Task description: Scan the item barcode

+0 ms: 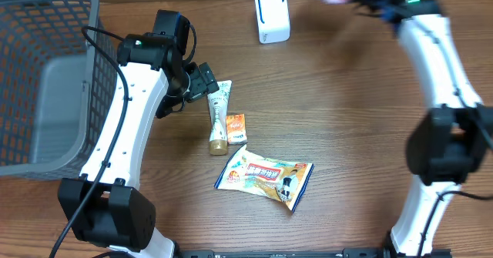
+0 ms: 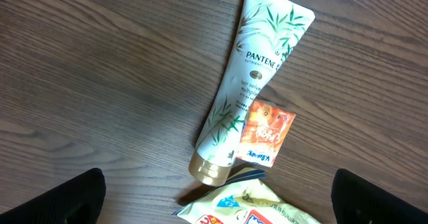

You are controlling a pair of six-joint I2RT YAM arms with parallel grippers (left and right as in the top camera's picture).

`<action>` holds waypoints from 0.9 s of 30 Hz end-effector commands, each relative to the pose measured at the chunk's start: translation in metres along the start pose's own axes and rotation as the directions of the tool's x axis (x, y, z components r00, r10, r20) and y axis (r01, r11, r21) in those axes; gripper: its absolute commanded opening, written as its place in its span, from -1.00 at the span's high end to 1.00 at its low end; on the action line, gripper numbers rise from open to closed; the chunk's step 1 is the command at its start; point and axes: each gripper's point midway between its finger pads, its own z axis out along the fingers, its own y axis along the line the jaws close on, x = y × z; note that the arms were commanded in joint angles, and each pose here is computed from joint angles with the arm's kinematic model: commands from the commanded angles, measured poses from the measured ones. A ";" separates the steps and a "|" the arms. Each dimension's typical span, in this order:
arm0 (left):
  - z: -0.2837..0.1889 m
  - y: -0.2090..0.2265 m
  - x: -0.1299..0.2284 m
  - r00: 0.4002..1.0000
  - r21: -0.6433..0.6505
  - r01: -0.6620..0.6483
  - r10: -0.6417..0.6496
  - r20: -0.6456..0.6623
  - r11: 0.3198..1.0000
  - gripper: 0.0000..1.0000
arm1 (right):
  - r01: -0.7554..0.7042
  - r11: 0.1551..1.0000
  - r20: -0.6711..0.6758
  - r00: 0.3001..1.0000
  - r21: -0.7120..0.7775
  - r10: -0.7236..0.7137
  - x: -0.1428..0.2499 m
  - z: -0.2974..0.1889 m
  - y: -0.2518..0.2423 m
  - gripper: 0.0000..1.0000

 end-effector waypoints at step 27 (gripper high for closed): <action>0.004 0.002 -0.001 1.000 -0.013 -0.014 0.014 -0.003 1.000 -1.00 | -0.454 0.471 0.353 0.889 0.757 0.291 -0.078 -0.279 -0.433 -0.39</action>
